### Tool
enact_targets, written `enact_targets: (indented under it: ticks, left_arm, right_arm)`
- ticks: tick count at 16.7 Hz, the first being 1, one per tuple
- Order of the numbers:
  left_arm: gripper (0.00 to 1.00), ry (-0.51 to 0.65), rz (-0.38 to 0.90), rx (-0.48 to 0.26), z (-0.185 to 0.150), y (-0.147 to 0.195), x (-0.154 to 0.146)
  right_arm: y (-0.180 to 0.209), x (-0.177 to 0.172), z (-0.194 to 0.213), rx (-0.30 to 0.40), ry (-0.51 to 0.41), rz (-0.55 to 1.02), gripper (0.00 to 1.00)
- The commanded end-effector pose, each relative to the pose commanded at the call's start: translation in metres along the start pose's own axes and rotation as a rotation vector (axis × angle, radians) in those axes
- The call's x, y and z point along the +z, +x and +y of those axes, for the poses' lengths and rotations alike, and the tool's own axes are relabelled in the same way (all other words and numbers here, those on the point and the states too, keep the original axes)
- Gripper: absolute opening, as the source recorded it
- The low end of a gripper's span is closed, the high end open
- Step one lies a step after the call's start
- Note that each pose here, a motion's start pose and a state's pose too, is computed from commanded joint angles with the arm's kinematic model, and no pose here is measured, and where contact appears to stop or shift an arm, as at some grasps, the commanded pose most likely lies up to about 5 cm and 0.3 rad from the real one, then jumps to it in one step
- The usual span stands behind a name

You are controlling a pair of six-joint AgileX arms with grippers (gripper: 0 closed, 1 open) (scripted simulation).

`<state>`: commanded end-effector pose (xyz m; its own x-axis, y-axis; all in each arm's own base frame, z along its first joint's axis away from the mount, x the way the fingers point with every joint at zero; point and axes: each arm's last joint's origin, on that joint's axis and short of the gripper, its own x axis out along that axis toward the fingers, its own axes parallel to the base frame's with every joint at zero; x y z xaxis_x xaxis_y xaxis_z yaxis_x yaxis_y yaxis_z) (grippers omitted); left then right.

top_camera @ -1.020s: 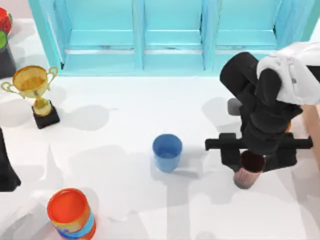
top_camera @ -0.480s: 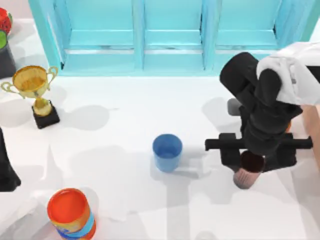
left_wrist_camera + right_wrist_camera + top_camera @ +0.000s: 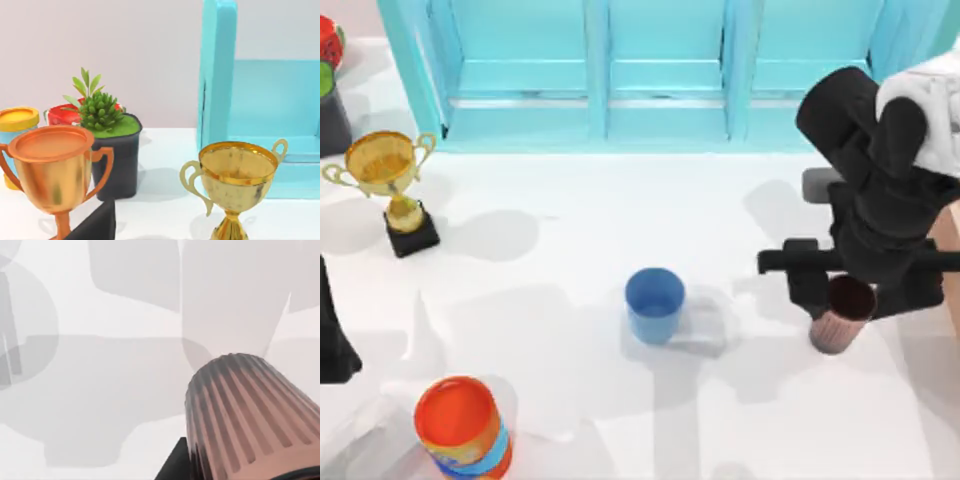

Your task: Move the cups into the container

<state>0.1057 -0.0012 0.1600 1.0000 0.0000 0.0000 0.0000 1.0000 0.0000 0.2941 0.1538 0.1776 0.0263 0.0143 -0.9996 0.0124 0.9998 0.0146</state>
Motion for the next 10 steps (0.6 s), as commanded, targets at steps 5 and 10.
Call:
enact_targets:
  ticks: [5,10]
  left_arm:
    - [1.0,0.0,0.0,0.0,0.0,0.0,0.0]
    - [1.0,0.0,0.0,0.0,0.0,0.0,0.0]
  right_arm:
    - [-0.052,-0.003,-0.062,-0.022,0.0,0.051,0.0]
    - [-0.073,-0.006,-0.077,-0.014,0.0,0.026,0.0]
